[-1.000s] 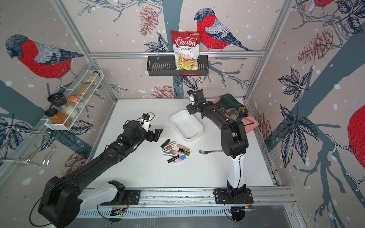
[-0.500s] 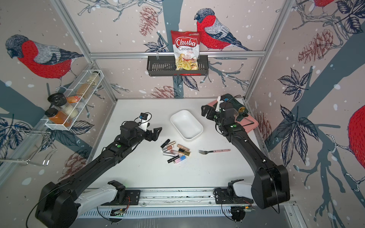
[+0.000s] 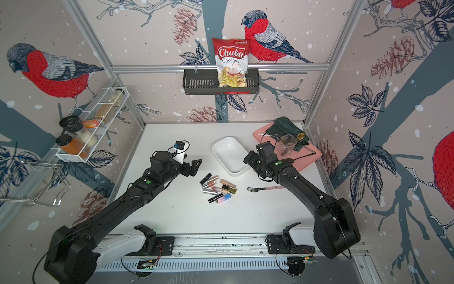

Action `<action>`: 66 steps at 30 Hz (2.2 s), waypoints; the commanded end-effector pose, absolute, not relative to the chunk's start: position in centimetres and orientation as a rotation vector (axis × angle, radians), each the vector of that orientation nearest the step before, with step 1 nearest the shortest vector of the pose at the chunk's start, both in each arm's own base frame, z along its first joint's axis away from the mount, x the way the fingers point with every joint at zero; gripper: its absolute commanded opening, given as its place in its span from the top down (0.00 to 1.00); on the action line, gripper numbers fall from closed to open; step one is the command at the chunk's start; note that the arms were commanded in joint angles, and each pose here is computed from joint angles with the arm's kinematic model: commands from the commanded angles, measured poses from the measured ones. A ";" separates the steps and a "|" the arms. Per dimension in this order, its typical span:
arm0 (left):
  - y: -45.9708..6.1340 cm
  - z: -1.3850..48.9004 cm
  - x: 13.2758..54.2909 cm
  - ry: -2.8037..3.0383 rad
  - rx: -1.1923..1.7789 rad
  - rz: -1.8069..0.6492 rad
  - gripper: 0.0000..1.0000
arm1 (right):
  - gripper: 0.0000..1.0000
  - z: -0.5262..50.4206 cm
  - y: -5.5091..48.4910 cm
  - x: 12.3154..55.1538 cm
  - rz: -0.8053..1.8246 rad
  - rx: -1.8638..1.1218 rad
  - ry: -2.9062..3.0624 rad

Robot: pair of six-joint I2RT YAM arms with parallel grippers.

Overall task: Put the lipstick into the storage box
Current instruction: Adjust the storage box at the center of the board.

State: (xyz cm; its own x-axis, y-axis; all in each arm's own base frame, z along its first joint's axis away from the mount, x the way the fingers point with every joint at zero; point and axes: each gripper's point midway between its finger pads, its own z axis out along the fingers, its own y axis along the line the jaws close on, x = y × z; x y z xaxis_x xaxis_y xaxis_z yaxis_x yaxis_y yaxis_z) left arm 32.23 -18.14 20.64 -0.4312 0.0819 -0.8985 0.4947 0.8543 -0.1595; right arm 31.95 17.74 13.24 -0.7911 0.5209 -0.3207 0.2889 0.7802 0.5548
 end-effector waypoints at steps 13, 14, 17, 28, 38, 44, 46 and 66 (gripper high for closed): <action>-18.3 21.9 32.2 1.947 0.424 -0.501 0.04 | 0.30 6.8 20.5 33.4 0.625 0.657 2.647; -18.3 22.0 32.2 1.945 0.423 -0.502 0.04 | 0.32 6.5 20.6 33.4 0.623 0.656 2.653; -18.3 22.1 32.2 1.941 0.421 -0.502 0.04 | 0.40 5.9 21.0 34.0 0.616 0.657 2.657; -18.2 22.3 32.2 1.942 0.420 -0.500 0.04 | 0.90 5.0 21.9 36.4 0.557 0.551 2.681; -18.1 22.0 32.3 1.949 0.419 -0.490 0.04 | 1.00 6.4 22.7 39.2 0.461 0.370 2.685; -18.2 21.7 32.4 1.959 0.420 -0.485 0.04 | 1.00 7.1 22.8 40.7 0.290 0.150 2.731; -18.2 21.6 32.4 1.963 0.420 -0.485 0.04 | 1.00 6.9 22.8 40.9 0.241 0.092 2.751; -18.2 21.0 32.7 1.986 0.423 -0.478 0.04 | 0.60 6.9 25.9 41.3 0.298 -0.163 2.795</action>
